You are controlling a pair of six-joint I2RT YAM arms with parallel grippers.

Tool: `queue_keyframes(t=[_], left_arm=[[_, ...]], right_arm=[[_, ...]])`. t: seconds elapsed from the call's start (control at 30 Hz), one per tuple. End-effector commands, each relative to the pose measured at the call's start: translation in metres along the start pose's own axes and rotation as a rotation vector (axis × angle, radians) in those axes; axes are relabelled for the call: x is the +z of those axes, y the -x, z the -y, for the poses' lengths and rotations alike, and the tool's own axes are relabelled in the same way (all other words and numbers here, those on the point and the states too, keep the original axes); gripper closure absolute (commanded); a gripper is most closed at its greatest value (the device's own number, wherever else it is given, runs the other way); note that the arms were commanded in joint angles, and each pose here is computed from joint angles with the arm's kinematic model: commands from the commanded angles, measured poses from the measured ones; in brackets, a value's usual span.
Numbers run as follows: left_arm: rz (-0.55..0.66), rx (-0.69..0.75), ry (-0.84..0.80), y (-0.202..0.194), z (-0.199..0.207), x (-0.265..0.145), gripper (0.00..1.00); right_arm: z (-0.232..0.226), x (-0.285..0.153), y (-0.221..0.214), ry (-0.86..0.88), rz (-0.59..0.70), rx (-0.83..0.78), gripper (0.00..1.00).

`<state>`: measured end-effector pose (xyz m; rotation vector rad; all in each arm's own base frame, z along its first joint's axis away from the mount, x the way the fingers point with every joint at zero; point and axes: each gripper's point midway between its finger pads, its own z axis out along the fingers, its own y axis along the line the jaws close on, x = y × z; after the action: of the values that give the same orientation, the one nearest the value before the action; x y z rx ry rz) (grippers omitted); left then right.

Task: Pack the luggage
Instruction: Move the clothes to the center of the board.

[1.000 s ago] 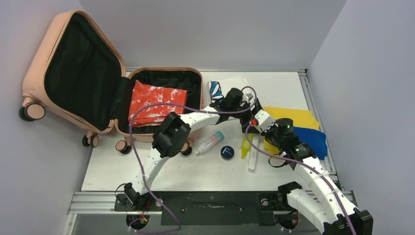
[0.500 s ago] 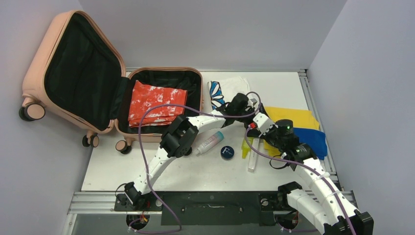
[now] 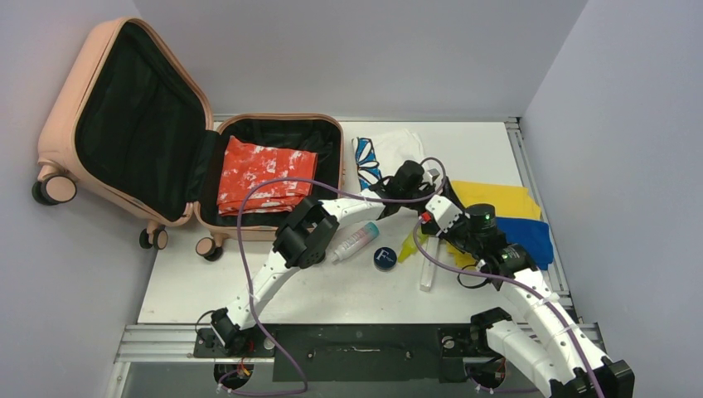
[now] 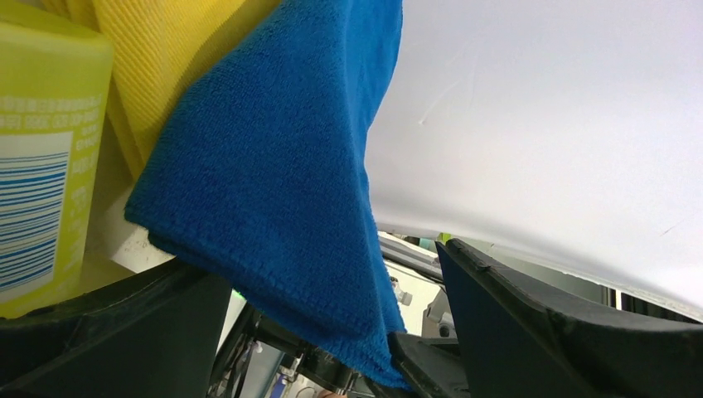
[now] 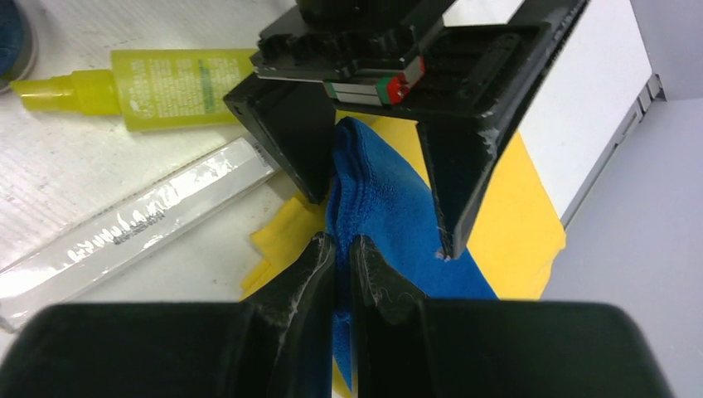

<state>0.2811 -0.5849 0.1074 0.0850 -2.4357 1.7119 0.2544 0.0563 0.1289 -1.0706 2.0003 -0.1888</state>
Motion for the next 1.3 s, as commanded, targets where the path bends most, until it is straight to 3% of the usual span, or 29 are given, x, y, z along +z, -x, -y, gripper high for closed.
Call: queue_keyframes(t=[0.0, 0.1, 0.3, 0.53, 0.8, 1.03, 1.27], left_arm=[[-0.007, 0.033, -0.039, 0.000, 0.001, 0.009, 0.04], [-0.010, 0.027, -0.036, 0.000, -0.003, 0.010, 0.03], [-0.005, 0.024, -0.005, 0.001, -0.014, 0.003, 0.02], [0.008, 0.017, 0.014, -0.003, -0.009, -0.013, 0.03], [-0.018, -0.019, 0.012, -0.019, -0.001, -0.003, 0.03], [-0.025, -0.026, 0.020, -0.017, -0.010, 0.010, 0.03], [-0.019, -0.019, 0.020, -0.011, -0.011, 0.005, 0.03]], right_arm=[[-0.008, 0.001, 0.015, 0.051, 0.058, -0.011, 0.94], [-0.009, 0.002, 0.015, 0.052, 0.055, -0.014, 0.94], [0.044, -0.010, 0.013, -0.247, 0.040, 0.021, 0.95], [0.059, -0.015, 0.017, -0.331, 0.052, 0.051, 0.95], [0.043, -0.011, 0.019, -0.233, 0.062, 0.026, 0.95], [0.014, -0.005, 0.018, -0.071, 0.064, -0.010, 0.95], [0.008, -0.010, 0.019, -0.030, 0.070, -0.035, 0.95]])
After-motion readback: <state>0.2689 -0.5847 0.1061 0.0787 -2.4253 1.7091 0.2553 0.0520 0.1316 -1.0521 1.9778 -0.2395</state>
